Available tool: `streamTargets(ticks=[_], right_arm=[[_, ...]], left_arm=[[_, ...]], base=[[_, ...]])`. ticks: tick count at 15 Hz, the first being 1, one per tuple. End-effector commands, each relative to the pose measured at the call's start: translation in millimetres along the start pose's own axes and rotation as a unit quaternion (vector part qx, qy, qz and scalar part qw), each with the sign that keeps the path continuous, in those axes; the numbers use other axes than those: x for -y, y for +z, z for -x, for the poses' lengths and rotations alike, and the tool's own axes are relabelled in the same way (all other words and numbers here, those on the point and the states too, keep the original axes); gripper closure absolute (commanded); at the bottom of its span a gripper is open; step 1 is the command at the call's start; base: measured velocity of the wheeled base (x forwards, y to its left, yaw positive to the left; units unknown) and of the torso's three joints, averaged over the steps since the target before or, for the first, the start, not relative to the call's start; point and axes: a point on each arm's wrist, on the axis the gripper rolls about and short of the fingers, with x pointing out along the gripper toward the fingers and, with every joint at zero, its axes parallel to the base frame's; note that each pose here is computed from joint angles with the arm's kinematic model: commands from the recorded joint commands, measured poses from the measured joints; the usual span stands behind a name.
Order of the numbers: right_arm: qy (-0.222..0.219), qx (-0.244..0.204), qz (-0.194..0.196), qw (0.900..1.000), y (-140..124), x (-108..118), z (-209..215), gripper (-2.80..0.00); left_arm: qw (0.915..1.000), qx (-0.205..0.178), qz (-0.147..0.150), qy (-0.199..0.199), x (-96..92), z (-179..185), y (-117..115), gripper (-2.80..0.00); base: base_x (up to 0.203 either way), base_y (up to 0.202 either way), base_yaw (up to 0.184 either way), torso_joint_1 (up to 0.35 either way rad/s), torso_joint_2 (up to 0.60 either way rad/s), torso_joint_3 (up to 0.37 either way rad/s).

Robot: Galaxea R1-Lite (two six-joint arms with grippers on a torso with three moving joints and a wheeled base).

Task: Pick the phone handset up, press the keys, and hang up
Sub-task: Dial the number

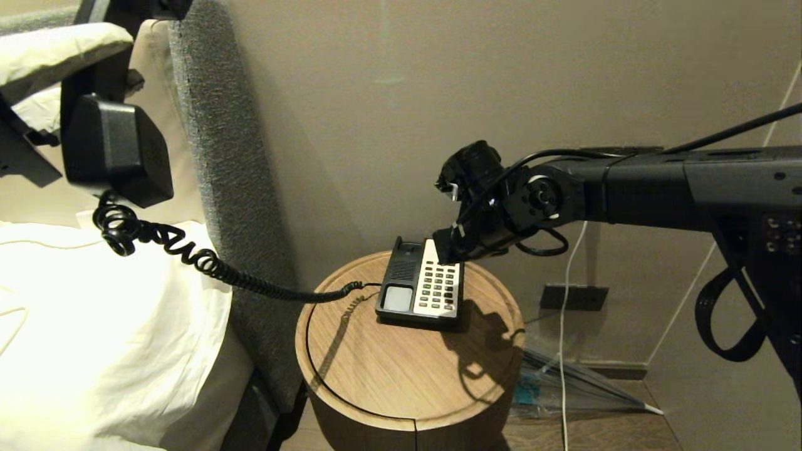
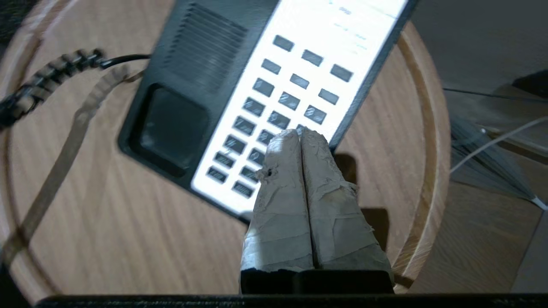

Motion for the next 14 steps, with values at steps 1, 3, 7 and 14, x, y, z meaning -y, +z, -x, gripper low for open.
streamTargets(ticks=[1, 3, 7, 14], right_arm=[[-0.015, -0.009, -0.003, 1.000, -3, 4, -11, 0.00], [-0.036, -0.004, -0.008, 0.999, -5, 8, -24, 0.00], [-0.040, -0.004, -0.031, 0.999, -7, 9, -34, 0.00], [-0.044, -0.022, -0.027, 0.998, -17, 7, -53, 0.00]], left_arm=[[0.9999, 0.010, -0.006, -0.010, 7.8, 7, 2, 0.00], [0.9992, 0.021, -0.021, -0.026, 17.9, 10, 9, 0.00], [0.9993, 0.021, -0.017, -0.025, 18.8, 14, 6, 0.00], [0.9996, 0.017, -0.013, -0.020, 12.0, 13, 1, 0.00]], base=[[0.000, 0.000, 0.000, 0.000, 0.00, 0.000], [0.000, 0.000, 0.000, 0.000, 0.00, 0.000], [0.000, 0.000, 0.000, 0.000, 0.00, 0.000], [0.000, 0.000, 0.000, 0.000, 0.00, 0.000]])
